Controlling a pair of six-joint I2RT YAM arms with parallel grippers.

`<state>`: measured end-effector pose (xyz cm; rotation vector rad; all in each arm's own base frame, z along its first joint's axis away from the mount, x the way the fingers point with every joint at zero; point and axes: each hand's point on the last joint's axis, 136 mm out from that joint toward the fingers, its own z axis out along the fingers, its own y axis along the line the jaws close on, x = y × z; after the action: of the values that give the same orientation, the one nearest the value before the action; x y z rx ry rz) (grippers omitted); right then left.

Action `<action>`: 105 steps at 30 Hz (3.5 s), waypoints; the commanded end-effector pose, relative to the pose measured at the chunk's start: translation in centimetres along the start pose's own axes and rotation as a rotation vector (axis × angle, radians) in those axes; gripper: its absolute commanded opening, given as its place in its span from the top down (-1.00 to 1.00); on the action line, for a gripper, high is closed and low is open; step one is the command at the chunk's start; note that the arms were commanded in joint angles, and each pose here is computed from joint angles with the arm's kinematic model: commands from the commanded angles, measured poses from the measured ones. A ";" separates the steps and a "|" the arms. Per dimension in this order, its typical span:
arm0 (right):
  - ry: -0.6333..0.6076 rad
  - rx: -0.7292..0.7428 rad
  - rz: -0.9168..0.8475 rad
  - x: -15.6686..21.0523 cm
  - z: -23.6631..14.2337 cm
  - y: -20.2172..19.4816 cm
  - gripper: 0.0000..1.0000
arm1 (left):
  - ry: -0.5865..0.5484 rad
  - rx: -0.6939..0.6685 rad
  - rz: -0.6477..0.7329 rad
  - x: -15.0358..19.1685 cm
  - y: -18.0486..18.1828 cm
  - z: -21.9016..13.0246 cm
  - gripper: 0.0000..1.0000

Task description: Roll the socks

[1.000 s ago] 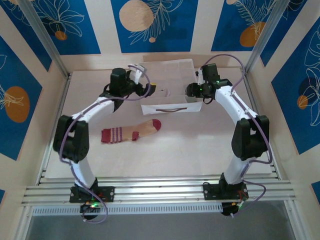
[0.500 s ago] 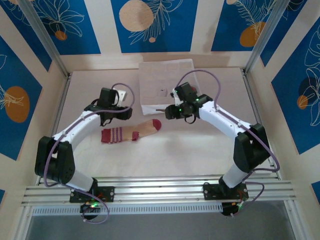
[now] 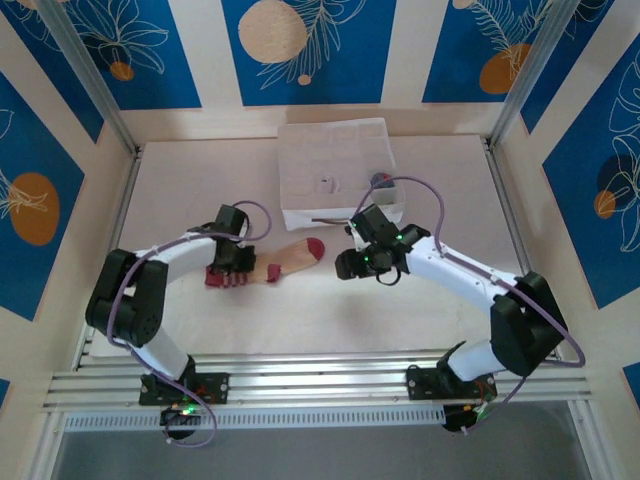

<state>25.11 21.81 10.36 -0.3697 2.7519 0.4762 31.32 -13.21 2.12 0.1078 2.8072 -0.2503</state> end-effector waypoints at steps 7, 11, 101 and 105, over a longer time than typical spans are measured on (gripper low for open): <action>-0.018 -0.027 -0.004 0.7 -0.6 2.3 -0.10 | -0.003 0.103 -0.076 3.9 -8.9 -3.1 0.61; -0.005 0.022 -0.093 1.4 0.2 5.0 -0.09 | -0.064 0.061 -0.069 3.2 -7.4 -6.8 0.17; 0.293 -0.802 -0.242 8.2 1.0 11.4 0.89 | -0.597 1.002 0.895 9.5 -17.0 -10.1 -0.22; 0.307 -0.799 -0.240 8.4 1.1 11.3 0.90 | -0.602 1.037 0.888 9.4 -17.6 -10.4 -0.03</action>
<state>15.02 30.94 9.24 -0.9834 2.6181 1.4816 17.57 -26.86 9.05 1.1624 1.7143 -1.1497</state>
